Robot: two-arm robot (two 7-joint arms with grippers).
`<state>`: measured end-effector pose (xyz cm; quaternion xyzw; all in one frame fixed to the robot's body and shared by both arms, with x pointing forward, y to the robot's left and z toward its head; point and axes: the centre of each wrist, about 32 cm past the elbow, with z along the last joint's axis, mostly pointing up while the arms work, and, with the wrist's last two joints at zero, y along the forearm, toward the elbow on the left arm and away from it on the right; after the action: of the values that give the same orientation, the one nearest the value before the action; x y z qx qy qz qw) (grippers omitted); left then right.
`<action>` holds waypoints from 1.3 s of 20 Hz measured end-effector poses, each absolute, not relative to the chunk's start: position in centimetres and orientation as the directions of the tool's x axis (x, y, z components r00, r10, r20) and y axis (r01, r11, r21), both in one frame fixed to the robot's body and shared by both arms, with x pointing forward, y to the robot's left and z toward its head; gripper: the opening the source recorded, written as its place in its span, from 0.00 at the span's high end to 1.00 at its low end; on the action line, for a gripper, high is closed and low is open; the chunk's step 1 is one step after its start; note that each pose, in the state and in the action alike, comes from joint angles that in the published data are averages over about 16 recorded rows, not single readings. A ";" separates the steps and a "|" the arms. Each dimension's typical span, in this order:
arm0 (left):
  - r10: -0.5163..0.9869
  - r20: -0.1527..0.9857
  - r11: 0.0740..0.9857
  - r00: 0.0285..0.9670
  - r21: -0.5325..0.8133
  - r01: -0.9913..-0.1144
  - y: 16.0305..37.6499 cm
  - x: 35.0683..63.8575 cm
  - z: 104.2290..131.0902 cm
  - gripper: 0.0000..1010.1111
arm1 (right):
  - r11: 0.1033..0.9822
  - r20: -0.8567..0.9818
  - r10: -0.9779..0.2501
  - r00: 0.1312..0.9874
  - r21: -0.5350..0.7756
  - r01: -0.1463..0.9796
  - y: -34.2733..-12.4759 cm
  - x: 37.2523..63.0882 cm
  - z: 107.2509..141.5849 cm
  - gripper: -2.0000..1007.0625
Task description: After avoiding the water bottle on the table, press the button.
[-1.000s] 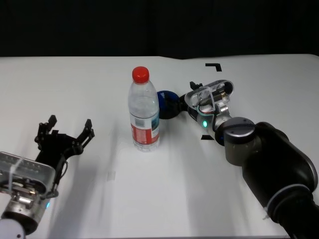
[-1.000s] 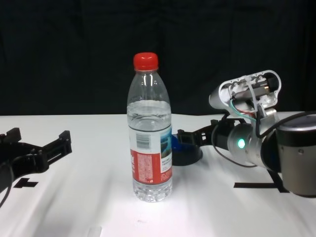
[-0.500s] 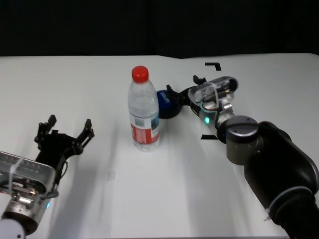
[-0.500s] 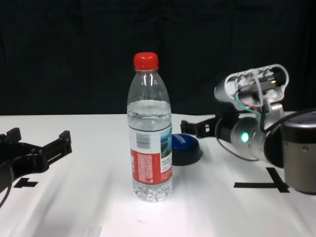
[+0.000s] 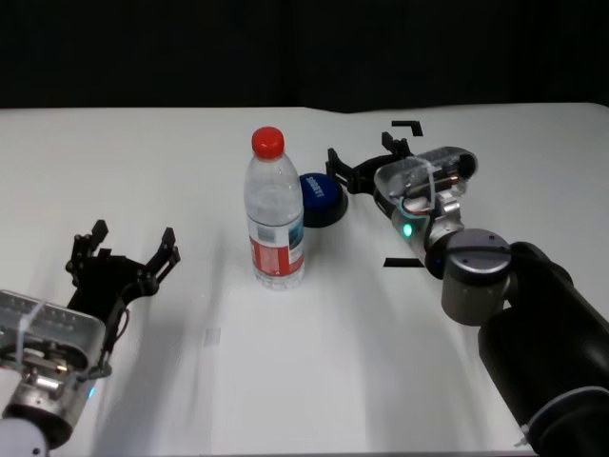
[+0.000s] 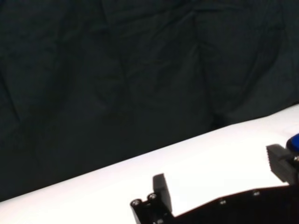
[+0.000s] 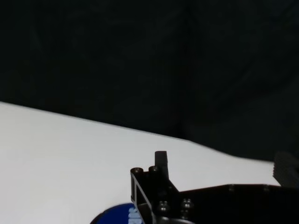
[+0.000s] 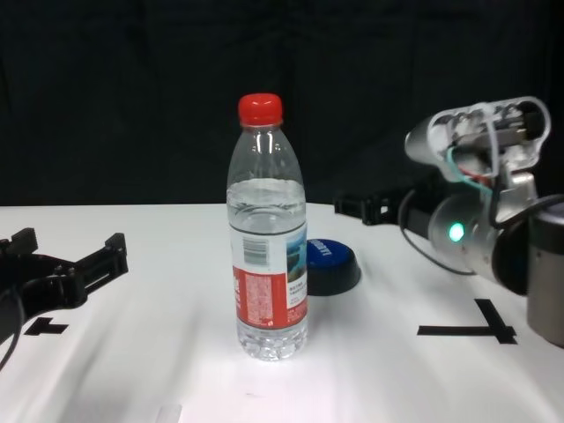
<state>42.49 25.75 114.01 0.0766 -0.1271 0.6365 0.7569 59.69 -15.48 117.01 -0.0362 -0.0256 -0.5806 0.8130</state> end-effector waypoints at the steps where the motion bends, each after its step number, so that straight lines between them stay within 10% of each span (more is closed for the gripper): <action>1: 0.944 0.290 0.178 0.157 -0.046 -0.983 25.7 42.5 114.0 0.01 | 0.321 0.082 -0.943 0.322 -0.024 0.947 -15.5 59.4 117.1 0.00; 26: 0.944 0.290 0.178 0.157 -0.046 -0.983 25.7 42.5 114.0 0.01 | 0.294 0.047 -0.955 0.293 0.012 0.956 -17.3 52.2 117.4 0.00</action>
<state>42.49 25.75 114.02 0.0765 -0.1272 0.6365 0.7569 52.17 -17.29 117.39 -0.0091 -0.0227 -0.5942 0.8040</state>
